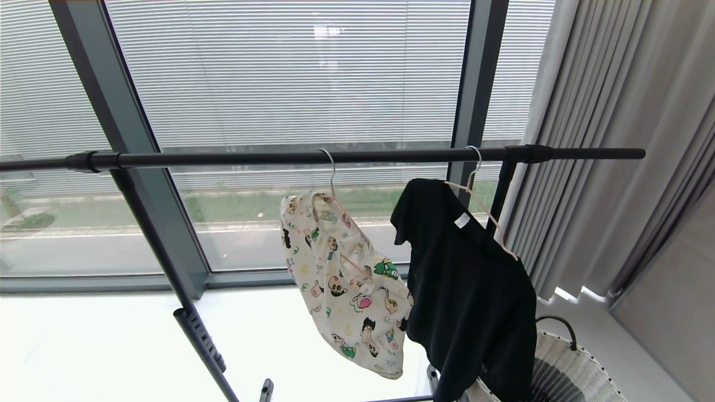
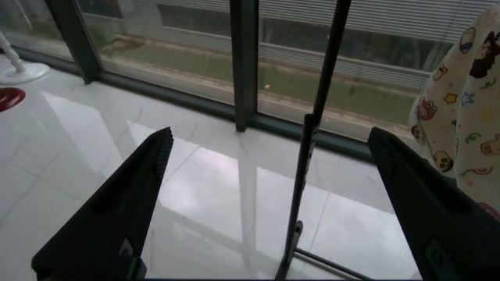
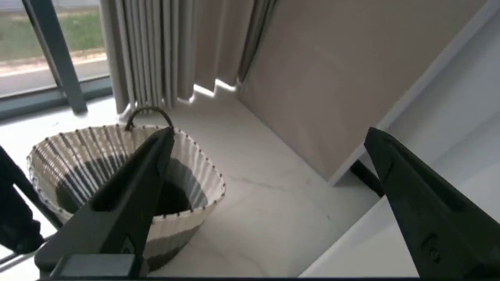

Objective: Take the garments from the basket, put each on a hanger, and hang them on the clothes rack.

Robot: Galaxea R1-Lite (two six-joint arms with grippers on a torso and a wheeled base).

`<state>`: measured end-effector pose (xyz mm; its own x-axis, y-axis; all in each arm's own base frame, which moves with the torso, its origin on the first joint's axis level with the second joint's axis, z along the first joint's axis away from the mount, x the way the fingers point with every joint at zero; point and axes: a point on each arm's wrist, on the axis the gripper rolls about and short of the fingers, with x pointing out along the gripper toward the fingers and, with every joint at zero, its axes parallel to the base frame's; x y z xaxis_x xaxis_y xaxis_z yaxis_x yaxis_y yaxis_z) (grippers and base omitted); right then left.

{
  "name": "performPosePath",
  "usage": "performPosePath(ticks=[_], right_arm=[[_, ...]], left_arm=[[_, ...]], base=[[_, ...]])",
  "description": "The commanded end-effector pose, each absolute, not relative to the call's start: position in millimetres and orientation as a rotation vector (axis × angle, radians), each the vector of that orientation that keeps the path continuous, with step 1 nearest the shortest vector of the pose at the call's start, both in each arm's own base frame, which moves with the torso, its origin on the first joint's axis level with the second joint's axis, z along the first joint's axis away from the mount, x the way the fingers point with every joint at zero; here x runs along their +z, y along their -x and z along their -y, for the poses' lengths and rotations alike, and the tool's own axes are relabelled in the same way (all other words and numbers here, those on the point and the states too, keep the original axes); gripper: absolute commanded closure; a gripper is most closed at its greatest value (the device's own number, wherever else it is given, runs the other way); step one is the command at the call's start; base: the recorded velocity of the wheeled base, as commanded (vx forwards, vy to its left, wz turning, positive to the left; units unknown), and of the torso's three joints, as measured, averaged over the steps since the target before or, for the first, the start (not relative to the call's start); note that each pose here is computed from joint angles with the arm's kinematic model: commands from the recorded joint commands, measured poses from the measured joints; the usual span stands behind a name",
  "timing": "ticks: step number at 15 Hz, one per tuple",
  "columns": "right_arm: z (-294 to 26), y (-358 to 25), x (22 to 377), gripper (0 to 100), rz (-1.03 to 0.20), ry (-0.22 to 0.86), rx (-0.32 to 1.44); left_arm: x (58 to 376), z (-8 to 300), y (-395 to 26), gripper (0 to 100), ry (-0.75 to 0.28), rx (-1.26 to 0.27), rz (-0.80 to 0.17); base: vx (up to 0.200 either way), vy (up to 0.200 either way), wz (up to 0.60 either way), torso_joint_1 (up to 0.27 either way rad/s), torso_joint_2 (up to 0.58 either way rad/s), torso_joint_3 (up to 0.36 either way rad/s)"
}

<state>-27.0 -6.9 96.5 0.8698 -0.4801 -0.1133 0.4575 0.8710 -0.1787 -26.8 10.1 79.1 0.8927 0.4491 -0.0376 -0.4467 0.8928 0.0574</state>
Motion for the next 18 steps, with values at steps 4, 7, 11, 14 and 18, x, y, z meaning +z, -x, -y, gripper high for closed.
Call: performPosePath(ticks=[4,7,11,14,18], right_arm=[[7,25,87,0,-0.184,0.137,-0.491],[3,23,87,0,-0.177,0.159,-0.288],[-5,23,81,0,-0.027,0.100,0.276],[-4,25,80,0,0.016,0.103,0.162],[2,23,81,0,0.052,0.082,-0.076]], left_arm=[[78,-5,24,0,-0.036,0.203,0.001],[76,-3,23,0,0.008,0.133,0.004],[76,-5,23,0,0.064,0.205,0.008],[76,-6,24,0,0.201,0.274,0.023],[76,-3,23,0,-0.043,0.121,-0.001]], base=[[0.000,0.000,0.00,0.000,0.00,0.000],[0.000,0.000,0.00,0.000,0.00,0.000],[0.000,0.000,0.00,0.000,0.00,0.000],[0.000,0.000,0.00,0.000,0.00,0.000],[0.000,0.000,0.00,0.000,0.00,0.000]])
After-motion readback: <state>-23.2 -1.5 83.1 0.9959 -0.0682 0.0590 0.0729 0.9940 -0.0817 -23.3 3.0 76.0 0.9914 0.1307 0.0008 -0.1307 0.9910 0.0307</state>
